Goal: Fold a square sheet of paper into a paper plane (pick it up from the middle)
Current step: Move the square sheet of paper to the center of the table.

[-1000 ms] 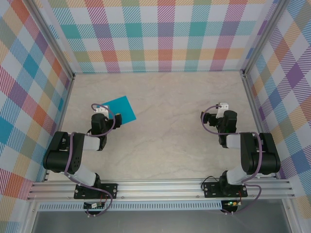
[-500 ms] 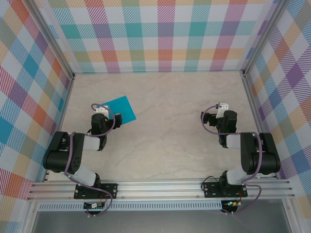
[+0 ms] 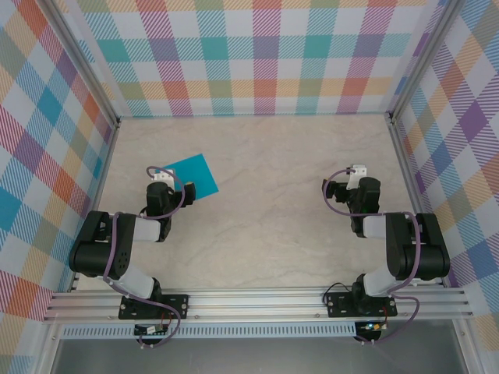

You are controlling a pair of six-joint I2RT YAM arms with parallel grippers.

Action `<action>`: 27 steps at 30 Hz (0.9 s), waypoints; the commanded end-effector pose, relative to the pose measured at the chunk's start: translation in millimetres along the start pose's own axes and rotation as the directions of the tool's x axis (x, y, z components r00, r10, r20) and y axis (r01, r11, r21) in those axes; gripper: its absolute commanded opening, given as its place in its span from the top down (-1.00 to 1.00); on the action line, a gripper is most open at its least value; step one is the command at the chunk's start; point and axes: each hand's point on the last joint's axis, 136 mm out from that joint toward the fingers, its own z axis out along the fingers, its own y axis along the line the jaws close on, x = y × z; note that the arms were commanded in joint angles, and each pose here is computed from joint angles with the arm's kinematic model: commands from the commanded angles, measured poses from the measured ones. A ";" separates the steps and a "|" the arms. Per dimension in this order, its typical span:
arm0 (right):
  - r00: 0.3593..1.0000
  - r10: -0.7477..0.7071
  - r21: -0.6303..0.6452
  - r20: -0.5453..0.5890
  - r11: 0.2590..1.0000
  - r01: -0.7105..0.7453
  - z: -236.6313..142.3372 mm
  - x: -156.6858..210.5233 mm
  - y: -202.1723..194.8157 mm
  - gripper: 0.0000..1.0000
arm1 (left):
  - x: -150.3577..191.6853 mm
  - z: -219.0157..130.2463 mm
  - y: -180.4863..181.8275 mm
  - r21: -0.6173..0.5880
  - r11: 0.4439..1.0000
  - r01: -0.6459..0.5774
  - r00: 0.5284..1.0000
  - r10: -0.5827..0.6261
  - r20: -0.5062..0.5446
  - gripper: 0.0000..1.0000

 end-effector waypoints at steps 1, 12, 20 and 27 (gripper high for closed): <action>1.000 -0.024 -0.017 0.018 1.000 0.025 2.1 -7.9 2.3 -0.99 | -9.3 2.1 3.7 -0.001 1.000 -0.005 1.000 0.005 0.019 -1.00; 1.000 -0.024 -0.013 0.018 1.000 0.025 2.2 -8.4 1.6 -0.99 | -10.6 1.3 3.0 0.001 1.000 -0.005 1.000 0.005 0.026 -1.00; 0.999 -0.034 -0.038 0.020 0.999 0.035 1.8 -8.9 6.5 -0.99 | -18.3 -18.8 -6.7 0.067 0.997 -0.030 0.995 0.023 0.096 -1.00; 0.997 0.014 -0.021 -0.078 1.000 -0.016 -8.2 -21.9 7.3 -0.99 | -42.6 -51.4 -8.1 0.080 0.995 0.056 0.997 -0.060 0.051 -1.00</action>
